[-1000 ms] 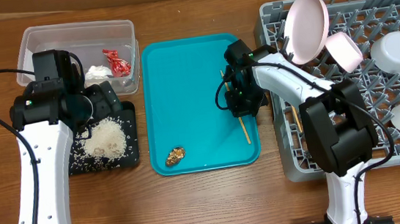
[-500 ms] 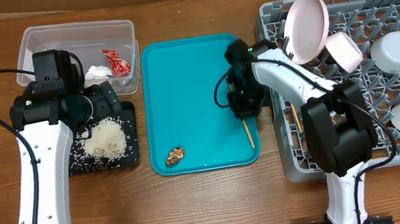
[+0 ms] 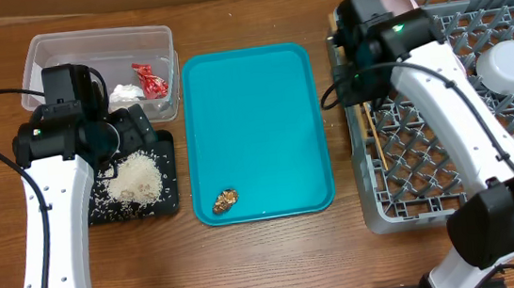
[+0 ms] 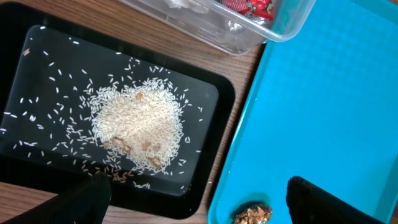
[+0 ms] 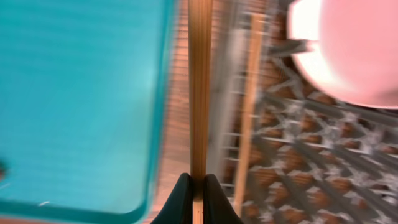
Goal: Sort waste into correct bins and load items into the dishwasher
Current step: 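Carry the chopstick with the right gripper and lay it in the rack, then reach the left gripper to the brown food scrap and grasp it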
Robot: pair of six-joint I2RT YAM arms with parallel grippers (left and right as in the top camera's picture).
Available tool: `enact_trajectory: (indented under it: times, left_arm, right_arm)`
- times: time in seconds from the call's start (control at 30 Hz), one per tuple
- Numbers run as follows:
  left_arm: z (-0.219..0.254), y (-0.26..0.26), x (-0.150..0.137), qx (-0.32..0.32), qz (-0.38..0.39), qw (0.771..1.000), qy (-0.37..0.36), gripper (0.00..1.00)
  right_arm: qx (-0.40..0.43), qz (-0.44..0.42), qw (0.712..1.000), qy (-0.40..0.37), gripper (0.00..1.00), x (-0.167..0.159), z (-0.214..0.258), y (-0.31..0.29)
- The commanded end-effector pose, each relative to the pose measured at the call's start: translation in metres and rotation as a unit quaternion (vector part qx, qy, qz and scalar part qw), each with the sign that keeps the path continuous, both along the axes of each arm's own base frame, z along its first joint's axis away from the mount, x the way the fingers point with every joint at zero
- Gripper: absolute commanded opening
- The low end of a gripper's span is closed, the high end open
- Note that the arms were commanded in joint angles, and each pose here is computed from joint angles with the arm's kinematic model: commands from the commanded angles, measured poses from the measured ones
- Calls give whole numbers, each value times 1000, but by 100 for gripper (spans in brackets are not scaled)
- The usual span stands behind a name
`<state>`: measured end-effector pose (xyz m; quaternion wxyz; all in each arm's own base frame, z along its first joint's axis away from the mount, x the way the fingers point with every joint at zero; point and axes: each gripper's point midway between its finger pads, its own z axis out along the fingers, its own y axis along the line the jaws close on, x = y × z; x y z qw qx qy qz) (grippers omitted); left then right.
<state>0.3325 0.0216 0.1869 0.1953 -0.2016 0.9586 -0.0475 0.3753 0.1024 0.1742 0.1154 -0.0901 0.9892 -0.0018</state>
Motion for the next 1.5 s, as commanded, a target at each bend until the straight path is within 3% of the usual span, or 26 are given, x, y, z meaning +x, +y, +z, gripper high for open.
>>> enact_trajectory:
  times: [0.0,0.27,0.5,0.53,0.57,0.63,0.93,1.13,1.2,1.27,1.3,1.33,1.37,1.4,1.47]
  left_arm:
    - [1,2,1,2,3,1000,0,92]
    - [1,1,1,1,3,1000,-1,92]
    - [1,1,1,0,3,1000,0,98]
    - [1,1,1,0,3,1000,0,98]
    - [1,1,1,0,2,1000,0,98]
    - [1,0,1,-4,1,1000,0,100]
    - [2,-12,2,-26,-16,1000,-3,100]
    - [2,-42,1,-15,-108,994,-6,100]
    - [3,-57,1,-9,-144,990,-9,100]
    - [3,-75,0,-4,-180,984,-14,100]
    - [4,-84,0,0,-199,980,-16,100]
    - [4,-93,-1,2,-217,976,-17,100]
    - [3,-100,-3,3,-232,973,-18,100]
    - [3,-110,-5,6,-252,967,-17,100]
    - [-1,-123,-10,10,-281,960,-9,100]
  right_arm:
    - [-34,-23,999,17,4,2,-14,-37]
    - [-18,-8,998,64,4,-13,-49,-50]
    - [9,4,997,77,4,-20,-69,-38]
    - [9,4,997,77,6,-20,-69,-38]
    - [9,4,997,77,19,-20,-68,-38]
    - [9,4,997,78,24,-21,-67,-38]
    - [37,3,998,48,21,-20,-33,-31]
    - [58,-42,997,-31,25,-12,11,-44]
    - [69,-85,992,-56,34,-10,25,-56]
    - [82,-134,985,-71,53,-9,35,-70]
    - [92,-149,982,-73,55,-10,38,-76]
    - [108,-162,978,-73,67,-11,41,-81]
    - [126,-170,975,-69,89,-13,43,-84]
    - [146,-180,971,-63,100,-15,44,-89]
    - [169,-199,964,-51,100,-20,43,-99]
